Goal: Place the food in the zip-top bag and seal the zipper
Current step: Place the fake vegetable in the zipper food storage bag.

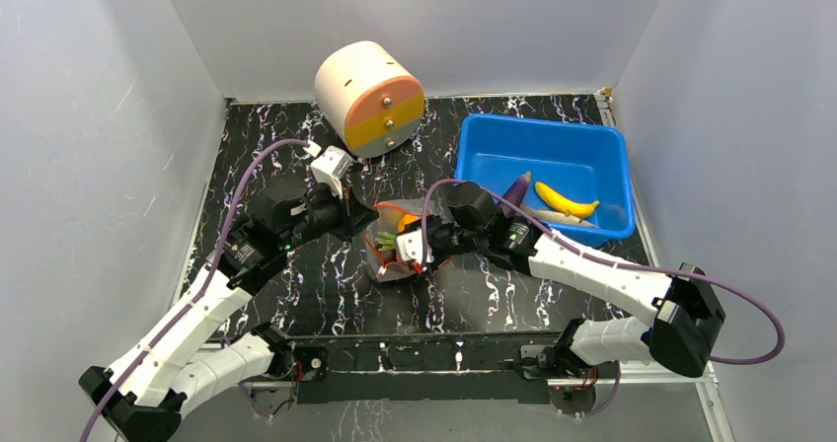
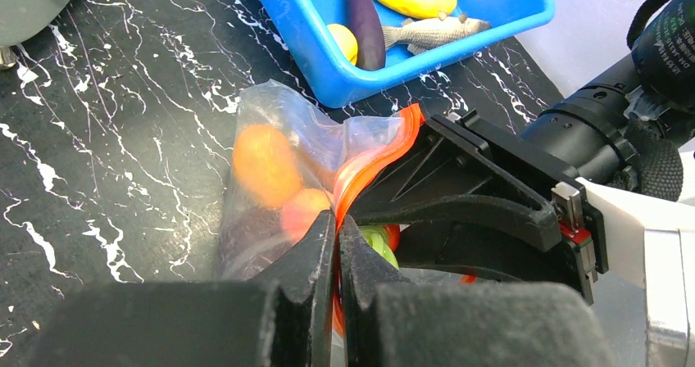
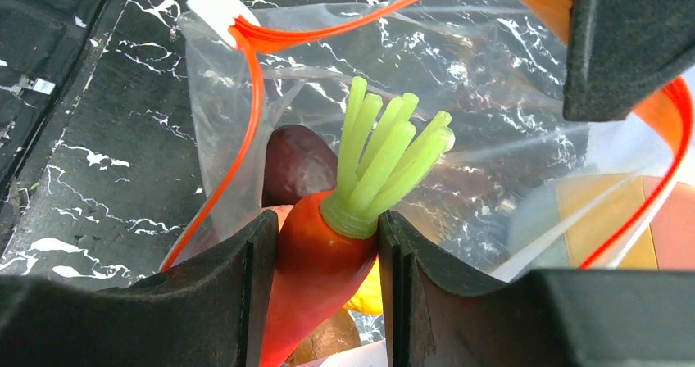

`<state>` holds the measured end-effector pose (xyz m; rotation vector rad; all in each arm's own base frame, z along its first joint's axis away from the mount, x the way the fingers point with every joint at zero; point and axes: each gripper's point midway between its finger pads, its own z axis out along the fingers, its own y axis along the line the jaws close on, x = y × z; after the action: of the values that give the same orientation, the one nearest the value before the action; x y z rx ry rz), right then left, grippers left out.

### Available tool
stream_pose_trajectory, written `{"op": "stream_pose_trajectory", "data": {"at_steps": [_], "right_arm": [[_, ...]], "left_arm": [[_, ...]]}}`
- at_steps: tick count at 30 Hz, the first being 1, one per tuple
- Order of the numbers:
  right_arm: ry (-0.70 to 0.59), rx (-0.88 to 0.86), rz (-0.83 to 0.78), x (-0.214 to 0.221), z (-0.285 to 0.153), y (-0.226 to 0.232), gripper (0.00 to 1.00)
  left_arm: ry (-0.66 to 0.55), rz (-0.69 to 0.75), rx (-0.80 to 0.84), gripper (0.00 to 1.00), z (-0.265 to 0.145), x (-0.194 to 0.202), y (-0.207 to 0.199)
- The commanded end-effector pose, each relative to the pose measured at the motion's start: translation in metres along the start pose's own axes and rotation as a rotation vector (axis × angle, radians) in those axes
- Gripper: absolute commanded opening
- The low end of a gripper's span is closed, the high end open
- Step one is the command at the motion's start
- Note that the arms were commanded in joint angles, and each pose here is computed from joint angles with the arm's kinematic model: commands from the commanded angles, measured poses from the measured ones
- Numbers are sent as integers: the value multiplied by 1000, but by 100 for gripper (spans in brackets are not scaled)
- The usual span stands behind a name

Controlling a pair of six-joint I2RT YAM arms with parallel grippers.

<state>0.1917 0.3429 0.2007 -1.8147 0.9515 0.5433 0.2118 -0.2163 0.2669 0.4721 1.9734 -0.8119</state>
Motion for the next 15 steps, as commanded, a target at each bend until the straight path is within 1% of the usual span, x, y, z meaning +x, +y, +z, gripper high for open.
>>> {"op": "stream_pose_trajectory", "data": {"at_steps": [1,3,6,10,15], "right_arm": [[-25,15,-80,-18,-4,-14,41],[-13,33,-73,-18,-6,-17,48],[-9,76,-63,-20,-10,-25,53],[-59,105,-32,-34,-15,-30,61],[-136,210,6,-55,-30,-44,64]], "left_arm": [[-46,19,36,0,-6,-13,-8],[-42,20,31,0,-5,-11,-7],[-40,22,19,0,-5,-10,-4],[-42,25,2,0,-5,-8,0],[-31,34,-28,0,-4,-3,7]]}}
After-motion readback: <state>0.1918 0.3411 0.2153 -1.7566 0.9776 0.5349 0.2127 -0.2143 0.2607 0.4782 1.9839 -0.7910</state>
